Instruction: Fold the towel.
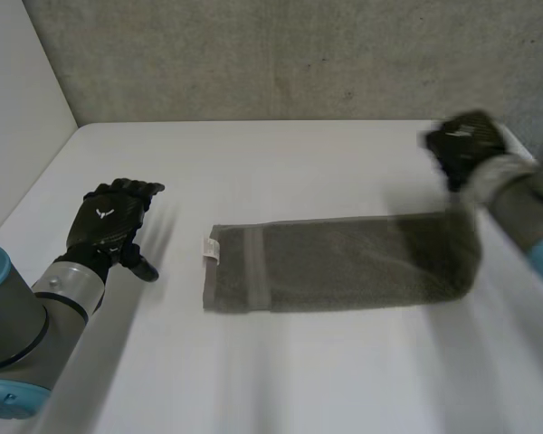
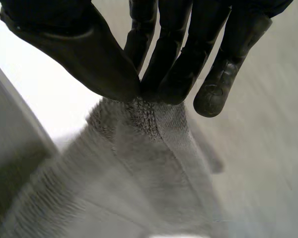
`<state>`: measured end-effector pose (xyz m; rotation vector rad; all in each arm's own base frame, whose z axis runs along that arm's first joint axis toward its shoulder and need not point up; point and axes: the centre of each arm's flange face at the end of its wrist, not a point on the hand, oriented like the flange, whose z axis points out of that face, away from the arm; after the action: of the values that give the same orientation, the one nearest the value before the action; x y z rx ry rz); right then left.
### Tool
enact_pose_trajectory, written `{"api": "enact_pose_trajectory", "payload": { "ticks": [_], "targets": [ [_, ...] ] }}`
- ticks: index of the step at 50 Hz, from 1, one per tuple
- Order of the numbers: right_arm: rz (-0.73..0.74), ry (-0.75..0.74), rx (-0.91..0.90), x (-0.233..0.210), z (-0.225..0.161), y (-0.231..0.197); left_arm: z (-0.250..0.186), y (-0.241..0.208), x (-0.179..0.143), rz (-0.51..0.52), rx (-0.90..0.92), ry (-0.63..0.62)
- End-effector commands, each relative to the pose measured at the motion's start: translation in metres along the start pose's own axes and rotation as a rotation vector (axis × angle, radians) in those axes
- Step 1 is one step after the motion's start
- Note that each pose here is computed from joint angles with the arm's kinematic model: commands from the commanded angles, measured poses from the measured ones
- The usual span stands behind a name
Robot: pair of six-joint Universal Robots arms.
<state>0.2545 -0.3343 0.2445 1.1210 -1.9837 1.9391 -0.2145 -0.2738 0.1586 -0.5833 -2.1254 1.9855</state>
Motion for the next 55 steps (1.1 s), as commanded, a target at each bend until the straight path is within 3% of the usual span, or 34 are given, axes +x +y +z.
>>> {"api": "enact_pose_trajectory", "payload": {
  "ticks": [1,3,10,18,20,28,34,36,44,55],
  "targets": [
    [-0.042,-0.263,0.185,-0.125,-0.038,-0.065,0.0,0.001,0.0,0.002,-0.004,0.0],
    [-0.069,-0.367,0.196,-0.172,-0.048,-0.063,0.0,0.001,0.0,0.002,-0.004,0.0],
    [-0.107,-0.468,0.131,-0.214,-0.05,-0.039,0.0,0.002,0.0,0.005,-0.006,0.001],
    [-0.028,-0.366,0.129,-0.169,-0.043,-0.056,0.0,0.003,0.001,0.006,-0.01,0.003],
    [0.054,-0.295,0.068,-0.133,-0.036,-0.045,0.0,0.004,0.001,0.007,-0.014,0.004],
    [0.14,-0.209,-0.08,-0.085,-0.046,0.001,-0.003,0.004,0.013,0.009,-0.013,0.042],
    [0.167,-0.121,-0.116,-0.056,-0.051,0.028,0.009,-0.009,0.042,0.023,0.036,0.143],
    [0.178,-0.09,-0.111,-0.047,-0.054,0.039,0.015,-0.012,0.071,0.03,0.037,0.241],
    [0.211,-0.045,-0.131,-0.035,-0.06,0.069,0.035,-0.013,0.134,0.057,-0.055,0.456],
    [0.208,-0.036,-0.13,-0.035,-0.06,0.076,0.064,-0.002,0.168,0.093,-0.097,0.518]
  ]
}}
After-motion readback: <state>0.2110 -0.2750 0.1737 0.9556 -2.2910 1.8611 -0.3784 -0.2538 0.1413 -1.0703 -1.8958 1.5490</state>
